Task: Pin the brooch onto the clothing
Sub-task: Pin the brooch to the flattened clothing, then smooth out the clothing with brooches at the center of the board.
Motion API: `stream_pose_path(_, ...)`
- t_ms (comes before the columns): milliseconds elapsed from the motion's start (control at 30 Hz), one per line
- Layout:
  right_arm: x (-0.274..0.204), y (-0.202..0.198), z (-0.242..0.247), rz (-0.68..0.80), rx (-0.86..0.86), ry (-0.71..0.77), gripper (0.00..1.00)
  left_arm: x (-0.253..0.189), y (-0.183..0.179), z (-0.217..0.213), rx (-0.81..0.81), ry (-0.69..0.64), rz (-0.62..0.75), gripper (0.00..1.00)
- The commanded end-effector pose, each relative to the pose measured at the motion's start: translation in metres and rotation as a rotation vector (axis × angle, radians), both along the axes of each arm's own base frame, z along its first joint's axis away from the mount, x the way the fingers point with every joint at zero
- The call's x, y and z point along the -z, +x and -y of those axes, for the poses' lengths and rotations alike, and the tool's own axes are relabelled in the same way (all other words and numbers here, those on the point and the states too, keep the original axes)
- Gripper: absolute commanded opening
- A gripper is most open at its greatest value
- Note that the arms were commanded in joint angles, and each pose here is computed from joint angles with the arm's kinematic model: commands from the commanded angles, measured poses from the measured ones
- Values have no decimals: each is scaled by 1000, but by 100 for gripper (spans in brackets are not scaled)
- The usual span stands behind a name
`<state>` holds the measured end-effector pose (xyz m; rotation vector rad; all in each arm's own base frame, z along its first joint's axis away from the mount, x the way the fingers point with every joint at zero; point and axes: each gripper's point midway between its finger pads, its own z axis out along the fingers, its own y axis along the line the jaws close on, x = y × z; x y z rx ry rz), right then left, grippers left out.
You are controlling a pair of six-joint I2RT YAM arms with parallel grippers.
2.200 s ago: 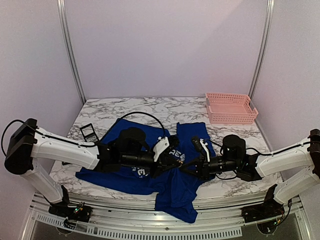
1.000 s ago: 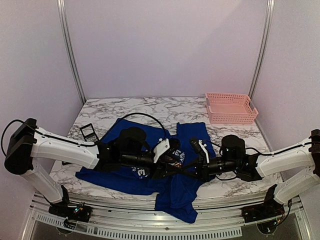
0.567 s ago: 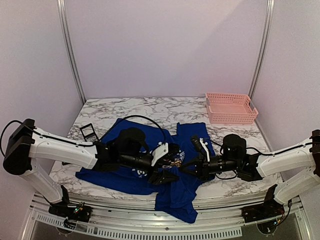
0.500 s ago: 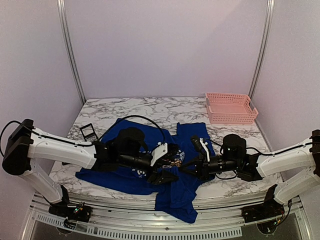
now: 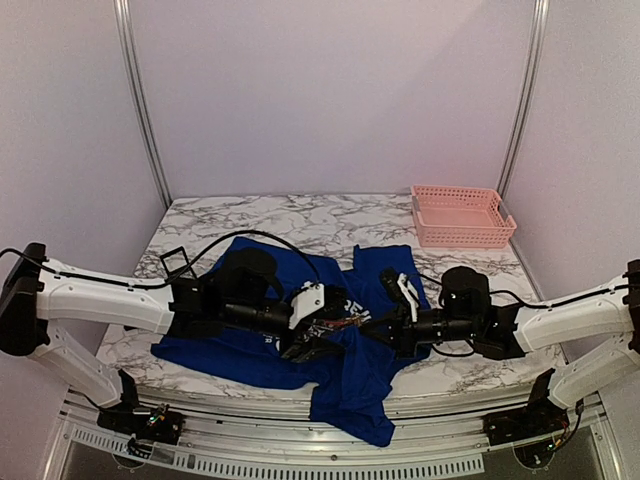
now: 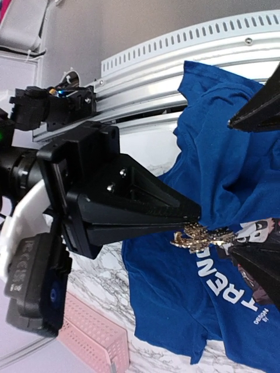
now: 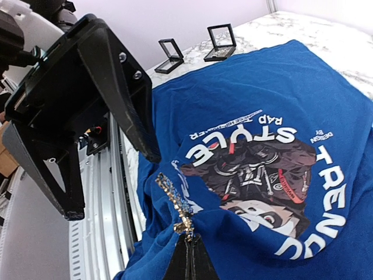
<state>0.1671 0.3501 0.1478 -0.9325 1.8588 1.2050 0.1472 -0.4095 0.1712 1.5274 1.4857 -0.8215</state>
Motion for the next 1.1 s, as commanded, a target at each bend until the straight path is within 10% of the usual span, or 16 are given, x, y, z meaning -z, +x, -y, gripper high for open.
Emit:
stream_pose_path(0,-7,24,2,181,72,-71,0,13,16,-20,-60,95,76,65)
stream_pose_path(700,46,41,-13,758,91,-433,2,91,87,-111,-343,447,26,66)
stream_pose_path(933,82,20,-18,878,11,-589,16,103,103,-119,-367,480,93,67)
stream_pose_path(1067,85,12,-9,821,-7,-619,41,98,113,-118,-381,462,131,69)
